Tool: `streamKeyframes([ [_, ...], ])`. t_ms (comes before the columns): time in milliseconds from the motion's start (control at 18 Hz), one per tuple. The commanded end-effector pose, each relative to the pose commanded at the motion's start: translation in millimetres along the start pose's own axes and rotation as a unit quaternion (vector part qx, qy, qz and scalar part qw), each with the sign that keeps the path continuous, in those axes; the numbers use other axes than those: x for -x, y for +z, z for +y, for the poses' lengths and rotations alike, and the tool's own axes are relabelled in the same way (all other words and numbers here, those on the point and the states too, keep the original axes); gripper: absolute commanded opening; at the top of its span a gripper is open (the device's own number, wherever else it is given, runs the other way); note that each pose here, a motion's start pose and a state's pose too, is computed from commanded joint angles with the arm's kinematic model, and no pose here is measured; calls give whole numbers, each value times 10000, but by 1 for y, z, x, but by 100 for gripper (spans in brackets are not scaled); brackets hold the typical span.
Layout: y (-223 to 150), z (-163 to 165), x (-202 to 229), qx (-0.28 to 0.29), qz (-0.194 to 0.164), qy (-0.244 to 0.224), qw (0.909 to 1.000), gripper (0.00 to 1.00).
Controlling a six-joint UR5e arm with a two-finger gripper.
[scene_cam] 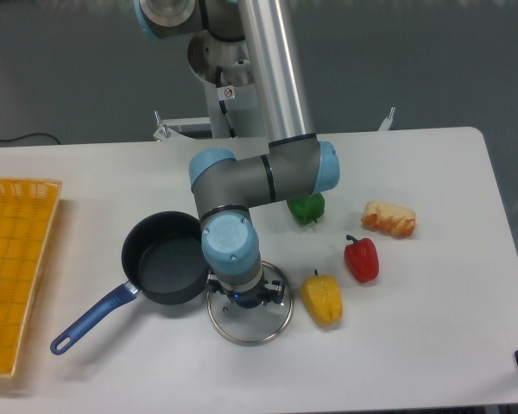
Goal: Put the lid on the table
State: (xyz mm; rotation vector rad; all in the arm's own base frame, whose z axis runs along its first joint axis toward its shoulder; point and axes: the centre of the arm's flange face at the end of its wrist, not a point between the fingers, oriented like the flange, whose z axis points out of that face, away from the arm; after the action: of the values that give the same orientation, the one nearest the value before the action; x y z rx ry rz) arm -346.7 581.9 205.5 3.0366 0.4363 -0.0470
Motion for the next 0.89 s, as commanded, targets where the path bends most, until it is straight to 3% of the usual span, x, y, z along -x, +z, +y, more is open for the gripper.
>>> streamKeyframes([
  [167,0,0,0,0,0,54,10000,90],
  [278,0,0,0,7,-14,54,10000,99],
  [667,-20,1,1,-151,-90,72,9998,100],
  [889,-65,7,1,-413,-307,932,9943,100],
])
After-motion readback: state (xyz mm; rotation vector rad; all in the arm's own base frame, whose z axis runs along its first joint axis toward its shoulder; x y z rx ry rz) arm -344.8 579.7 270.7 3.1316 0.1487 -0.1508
